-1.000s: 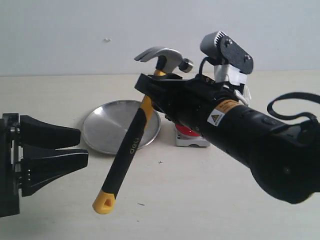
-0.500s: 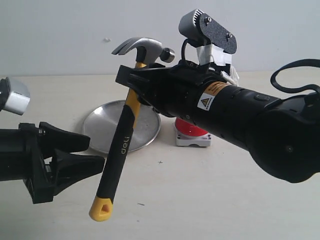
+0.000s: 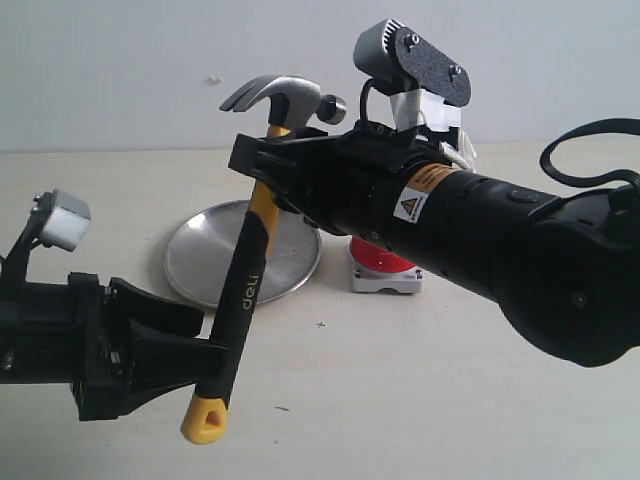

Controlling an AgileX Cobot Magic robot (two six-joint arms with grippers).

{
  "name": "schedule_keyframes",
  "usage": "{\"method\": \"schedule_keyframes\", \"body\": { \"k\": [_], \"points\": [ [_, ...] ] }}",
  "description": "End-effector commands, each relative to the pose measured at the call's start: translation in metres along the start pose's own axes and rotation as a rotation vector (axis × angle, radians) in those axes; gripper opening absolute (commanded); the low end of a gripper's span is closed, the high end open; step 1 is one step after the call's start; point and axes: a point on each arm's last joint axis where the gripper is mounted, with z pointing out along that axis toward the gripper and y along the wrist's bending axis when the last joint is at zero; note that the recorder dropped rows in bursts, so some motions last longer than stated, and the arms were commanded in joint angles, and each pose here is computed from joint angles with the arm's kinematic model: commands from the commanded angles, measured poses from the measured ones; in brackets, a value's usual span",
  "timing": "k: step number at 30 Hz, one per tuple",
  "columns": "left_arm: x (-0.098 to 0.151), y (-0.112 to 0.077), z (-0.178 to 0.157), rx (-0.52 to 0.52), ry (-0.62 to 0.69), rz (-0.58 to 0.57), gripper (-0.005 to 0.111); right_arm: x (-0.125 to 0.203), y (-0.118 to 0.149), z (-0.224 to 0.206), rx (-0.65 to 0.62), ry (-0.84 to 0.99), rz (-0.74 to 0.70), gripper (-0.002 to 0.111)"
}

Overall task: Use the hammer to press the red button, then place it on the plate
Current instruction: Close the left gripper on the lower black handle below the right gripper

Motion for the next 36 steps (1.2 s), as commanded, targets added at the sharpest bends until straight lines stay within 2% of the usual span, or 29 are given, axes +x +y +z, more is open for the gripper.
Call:
{"method": "schedule_keyframes", "body": {
  "k": [1,13,17,23,31,36],
  "points": [
    [0.0,0.002,0.006,0.038,-0.01,-0.035,0.067,-0.016,0.01,-0.003,-0.057,-0.088,-0.017,0.0],
    [0.002,0.003,0.01,0.064,-0.001,-0.097,0.067,-0.013,0.008,-0.002,-0.041,-0.058,-0.017,0.0],
    [-0.002,-0.004,0.018,0.094,0.015,-0.062,0.067,-0.012,0.008,-0.002,-0.037,-0.049,-0.017,0.0],
    [-0.003,-0.001,0.027,0.005,0.076,-0.073,0.067,-0.01,0.007,-0.002,-0.024,-0.025,-0.017,0.0],
    [-0.007,-0.001,0.027,0.007,0.067,-0.103,0.067,-0.011,0.007,-0.002,-0.027,-0.031,-0.017,0.0],
    [-0.004,-0.01,0.035,0.026,0.1,-0.093,0.067,-0.011,0.007,-0.002,-0.028,-0.033,-0.017,0.0]
  ]
}}
